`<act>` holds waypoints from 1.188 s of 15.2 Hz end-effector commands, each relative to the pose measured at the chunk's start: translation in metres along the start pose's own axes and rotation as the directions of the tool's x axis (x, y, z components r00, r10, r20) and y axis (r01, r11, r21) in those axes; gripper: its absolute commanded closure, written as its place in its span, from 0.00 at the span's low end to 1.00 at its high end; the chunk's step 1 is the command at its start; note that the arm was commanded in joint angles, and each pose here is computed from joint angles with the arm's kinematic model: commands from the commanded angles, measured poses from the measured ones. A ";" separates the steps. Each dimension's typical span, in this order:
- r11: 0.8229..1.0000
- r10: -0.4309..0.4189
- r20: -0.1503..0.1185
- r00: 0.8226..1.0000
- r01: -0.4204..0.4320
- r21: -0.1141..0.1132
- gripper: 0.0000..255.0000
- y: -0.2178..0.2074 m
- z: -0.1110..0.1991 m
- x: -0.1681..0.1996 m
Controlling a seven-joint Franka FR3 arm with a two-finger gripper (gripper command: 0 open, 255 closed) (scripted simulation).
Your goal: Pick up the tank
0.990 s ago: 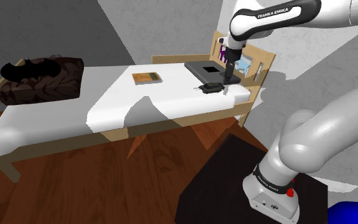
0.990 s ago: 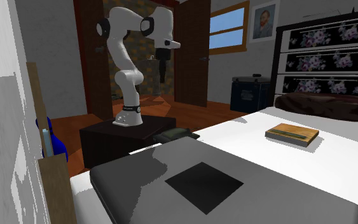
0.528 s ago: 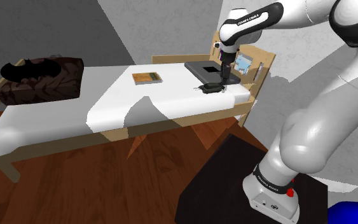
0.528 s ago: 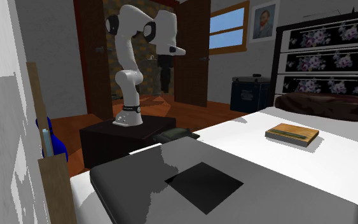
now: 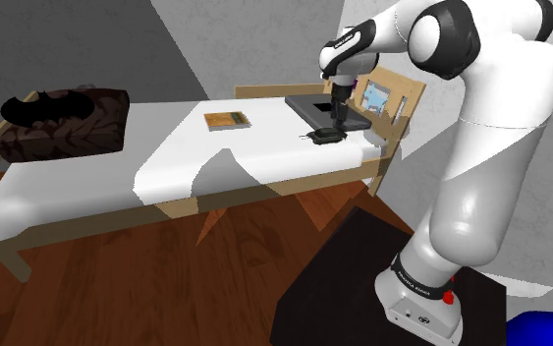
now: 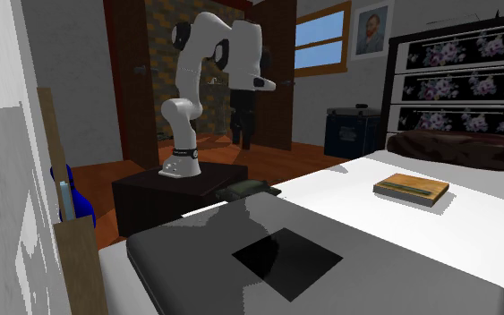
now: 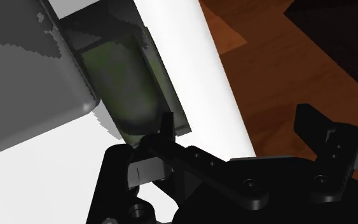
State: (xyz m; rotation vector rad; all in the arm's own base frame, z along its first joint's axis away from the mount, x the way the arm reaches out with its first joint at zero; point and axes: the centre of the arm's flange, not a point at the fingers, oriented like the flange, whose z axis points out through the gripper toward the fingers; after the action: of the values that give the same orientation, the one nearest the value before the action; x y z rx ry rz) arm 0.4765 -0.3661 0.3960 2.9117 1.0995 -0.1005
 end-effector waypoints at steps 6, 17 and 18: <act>0.990 -0.143 0.008 0.990 0.143 -0.008 0.00 0.081 0.037 0.016; 0.989 -0.151 0.009 0.989 0.151 -0.008 1.00 0.085 0.079 0.020; 0.989 -0.151 0.009 0.989 0.151 -0.008 1.00 0.085 0.079 0.020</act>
State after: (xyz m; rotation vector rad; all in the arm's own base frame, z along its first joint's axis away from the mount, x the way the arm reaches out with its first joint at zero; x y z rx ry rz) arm 0.5440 -0.4204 0.3168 2.8144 1.3146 -0.1099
